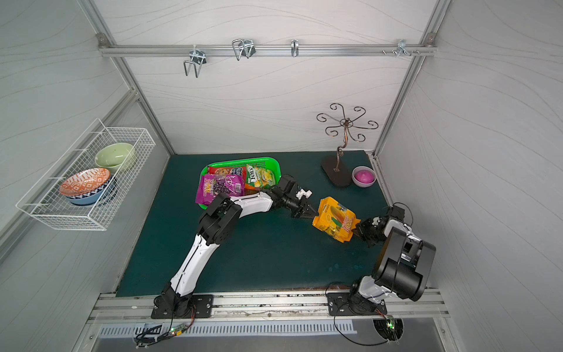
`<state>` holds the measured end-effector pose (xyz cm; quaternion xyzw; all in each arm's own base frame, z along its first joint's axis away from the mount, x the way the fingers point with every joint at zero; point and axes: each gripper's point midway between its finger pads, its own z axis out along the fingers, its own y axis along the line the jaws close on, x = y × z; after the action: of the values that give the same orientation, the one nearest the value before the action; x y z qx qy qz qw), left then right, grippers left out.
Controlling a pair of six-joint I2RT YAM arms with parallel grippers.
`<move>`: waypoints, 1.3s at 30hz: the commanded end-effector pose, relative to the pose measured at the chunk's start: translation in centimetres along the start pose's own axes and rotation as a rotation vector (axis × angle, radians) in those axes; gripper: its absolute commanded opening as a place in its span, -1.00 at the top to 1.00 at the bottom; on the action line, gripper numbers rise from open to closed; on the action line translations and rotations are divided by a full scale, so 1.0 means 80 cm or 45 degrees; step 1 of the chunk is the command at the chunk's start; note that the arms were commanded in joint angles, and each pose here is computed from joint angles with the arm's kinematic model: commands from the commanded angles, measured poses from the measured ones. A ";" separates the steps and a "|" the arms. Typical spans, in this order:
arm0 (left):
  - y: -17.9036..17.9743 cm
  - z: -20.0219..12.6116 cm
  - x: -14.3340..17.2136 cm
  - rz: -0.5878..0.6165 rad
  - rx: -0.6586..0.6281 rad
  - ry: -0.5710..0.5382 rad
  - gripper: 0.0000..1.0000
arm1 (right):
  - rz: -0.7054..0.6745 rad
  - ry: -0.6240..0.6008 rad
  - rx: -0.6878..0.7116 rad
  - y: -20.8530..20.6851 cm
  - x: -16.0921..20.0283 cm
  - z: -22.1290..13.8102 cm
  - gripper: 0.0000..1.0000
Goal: Put the candies in the basket
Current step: Pick up the candy at the center of the board.
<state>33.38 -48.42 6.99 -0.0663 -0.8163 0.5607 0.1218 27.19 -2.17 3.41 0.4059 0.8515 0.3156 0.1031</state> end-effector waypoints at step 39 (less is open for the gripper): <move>-0.014 -0.010 -0.023 0.146 -0.036 0.016 1.00 | -0.103 -0.027 -0.131 0.032 0.002 -0.008 1.00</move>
<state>34.48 -48.14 6.38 -0.0945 -0.8292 0.5390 0.1143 27.75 -1.80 4.08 0.3947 0.8482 0.3335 0.1160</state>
